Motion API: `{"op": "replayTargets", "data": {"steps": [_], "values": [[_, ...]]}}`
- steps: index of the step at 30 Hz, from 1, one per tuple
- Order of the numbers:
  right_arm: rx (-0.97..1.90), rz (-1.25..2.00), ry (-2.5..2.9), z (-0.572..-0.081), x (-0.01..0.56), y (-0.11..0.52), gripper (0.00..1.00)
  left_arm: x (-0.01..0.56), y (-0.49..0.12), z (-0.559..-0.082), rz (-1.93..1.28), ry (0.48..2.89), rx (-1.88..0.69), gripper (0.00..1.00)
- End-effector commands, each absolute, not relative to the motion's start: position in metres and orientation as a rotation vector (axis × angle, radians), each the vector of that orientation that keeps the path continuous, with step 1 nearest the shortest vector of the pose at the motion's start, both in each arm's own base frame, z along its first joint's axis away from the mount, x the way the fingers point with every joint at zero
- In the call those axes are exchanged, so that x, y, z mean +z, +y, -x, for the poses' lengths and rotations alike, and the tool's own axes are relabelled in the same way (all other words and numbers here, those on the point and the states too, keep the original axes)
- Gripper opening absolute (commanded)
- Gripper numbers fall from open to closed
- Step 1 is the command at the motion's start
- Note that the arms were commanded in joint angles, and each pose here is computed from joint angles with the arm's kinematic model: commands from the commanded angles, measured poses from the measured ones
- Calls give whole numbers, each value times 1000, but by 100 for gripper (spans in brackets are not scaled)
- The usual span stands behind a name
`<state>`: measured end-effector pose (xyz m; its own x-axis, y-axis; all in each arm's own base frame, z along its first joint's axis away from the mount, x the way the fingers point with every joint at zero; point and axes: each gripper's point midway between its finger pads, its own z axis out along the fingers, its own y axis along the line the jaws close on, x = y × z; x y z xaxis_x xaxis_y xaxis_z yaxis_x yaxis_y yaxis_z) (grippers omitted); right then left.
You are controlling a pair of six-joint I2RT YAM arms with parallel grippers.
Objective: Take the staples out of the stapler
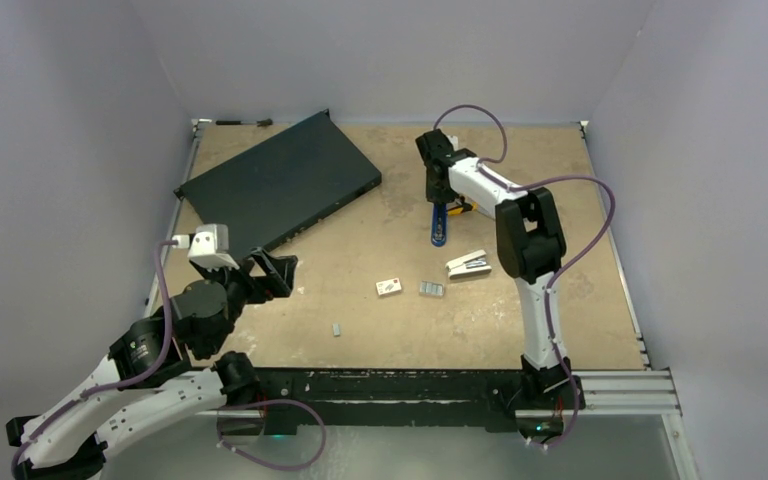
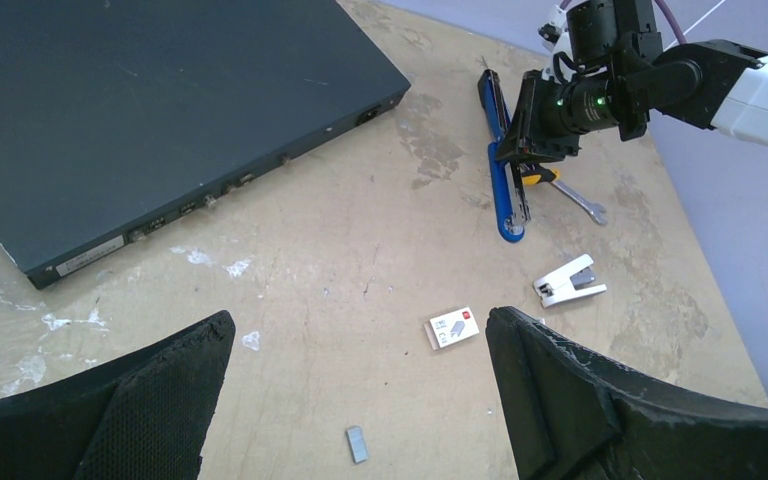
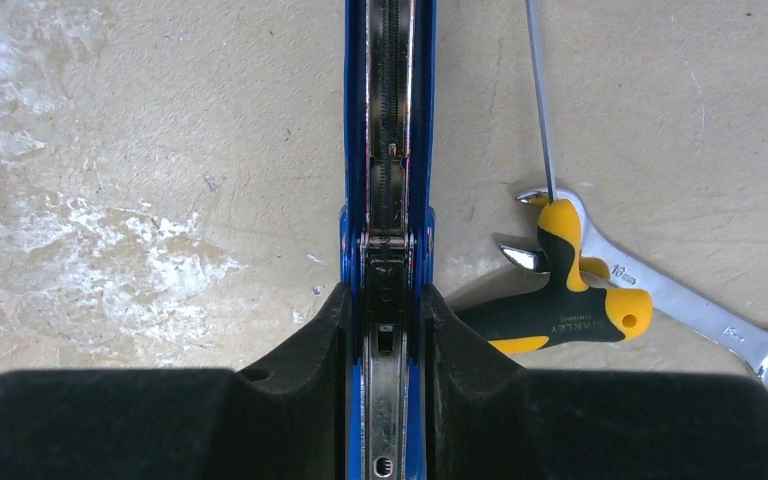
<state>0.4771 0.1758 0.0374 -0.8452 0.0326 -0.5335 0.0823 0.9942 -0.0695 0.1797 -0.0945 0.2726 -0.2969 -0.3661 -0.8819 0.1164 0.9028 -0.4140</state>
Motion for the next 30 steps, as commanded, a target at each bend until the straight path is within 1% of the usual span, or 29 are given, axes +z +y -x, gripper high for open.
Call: {"op": "replayTargets", "data": {"steps": [1,6,14,23,30], "values": [[-90,-7,2503,-484,69,184,0,272,-97,-181,180,1814,-478,95],[5,53,2492,-487,77,201,0,272,-97,-181,181,1815,-478,95],[170,94,2518,-478,72,232,0,269,-98,-183,183,1820,-471,95],[151,72,2517,-483,67,239,0,269,-98,-183,184,1820,-472,95],[188,35,2506,-488,68,265,0,270,-97,-183,191,1816,-471,95]]}}
